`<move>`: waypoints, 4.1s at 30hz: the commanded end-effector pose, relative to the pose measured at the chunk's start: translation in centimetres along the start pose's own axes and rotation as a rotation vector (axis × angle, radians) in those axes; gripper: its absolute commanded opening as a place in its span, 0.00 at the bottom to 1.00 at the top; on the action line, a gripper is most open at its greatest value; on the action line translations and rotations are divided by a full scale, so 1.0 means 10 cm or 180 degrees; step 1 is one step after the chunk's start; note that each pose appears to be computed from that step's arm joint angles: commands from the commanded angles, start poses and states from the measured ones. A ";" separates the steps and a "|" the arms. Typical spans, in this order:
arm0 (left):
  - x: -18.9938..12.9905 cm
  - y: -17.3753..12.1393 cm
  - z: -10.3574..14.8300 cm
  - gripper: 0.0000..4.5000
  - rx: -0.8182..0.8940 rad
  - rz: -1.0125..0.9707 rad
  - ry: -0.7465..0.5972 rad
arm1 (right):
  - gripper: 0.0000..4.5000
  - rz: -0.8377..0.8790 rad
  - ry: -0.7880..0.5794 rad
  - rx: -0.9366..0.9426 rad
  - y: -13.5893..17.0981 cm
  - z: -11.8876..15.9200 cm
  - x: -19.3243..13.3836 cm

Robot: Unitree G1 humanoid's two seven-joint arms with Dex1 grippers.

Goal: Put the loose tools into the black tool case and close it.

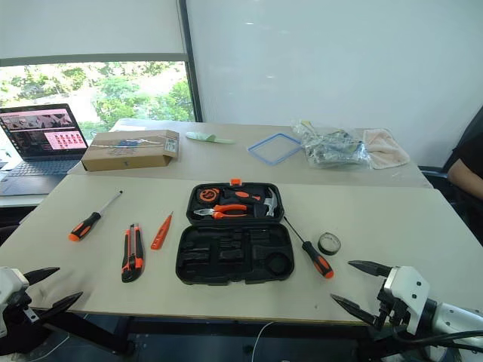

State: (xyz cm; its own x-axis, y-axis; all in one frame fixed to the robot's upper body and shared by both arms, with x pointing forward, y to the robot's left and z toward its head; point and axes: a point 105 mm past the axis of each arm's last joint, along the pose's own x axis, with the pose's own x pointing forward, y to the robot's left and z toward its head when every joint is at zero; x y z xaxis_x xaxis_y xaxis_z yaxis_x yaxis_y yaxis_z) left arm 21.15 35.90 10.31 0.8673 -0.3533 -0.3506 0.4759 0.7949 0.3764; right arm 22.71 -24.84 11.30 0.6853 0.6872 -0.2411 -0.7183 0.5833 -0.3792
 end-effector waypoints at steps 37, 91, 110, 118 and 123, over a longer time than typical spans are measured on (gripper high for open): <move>0.98 1.11 0.21 0.56 -0.1688 0.0941 0.0766 | 1.00 -0.0133 -0.1624 0.0136 0.13 0.97 0.57; 2.19 -0.98 1.68 0.31 0.1520 -0.2249 0.0254 | 1.00 -0.0317 -0.1249 0.0149 0.24 0.77 0.32; 2.16 -1.05 1.86 0.28 0.1177 -0.2301 -0.0520 | 1.00 -0.0261 -0.1256 0.0129 0.21 0.78 0.36; 2.28 -1.16 1.69 0.01 0.1018 -0.2352 -0.0301 | 1.00 -0.0310 -0.1239 0.0099 0.18 0.77 0.35; 2.29 -1.25 1.58 0.01 0.1057 -0.2461 -0.0140 | 1.00 -0.0334 -0.1233 0.0108 0.19 0.77 0.33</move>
State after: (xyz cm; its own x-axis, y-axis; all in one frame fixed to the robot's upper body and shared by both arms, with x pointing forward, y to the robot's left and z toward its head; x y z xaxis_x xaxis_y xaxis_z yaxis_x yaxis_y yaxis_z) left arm 37.73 10.26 12.57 0.3089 -0.7889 -0.5313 0.9376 0.1590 0.3091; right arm 22.94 -17.92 15.89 0.6614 0.7368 0.1401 -0.6743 0.6660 -0.3190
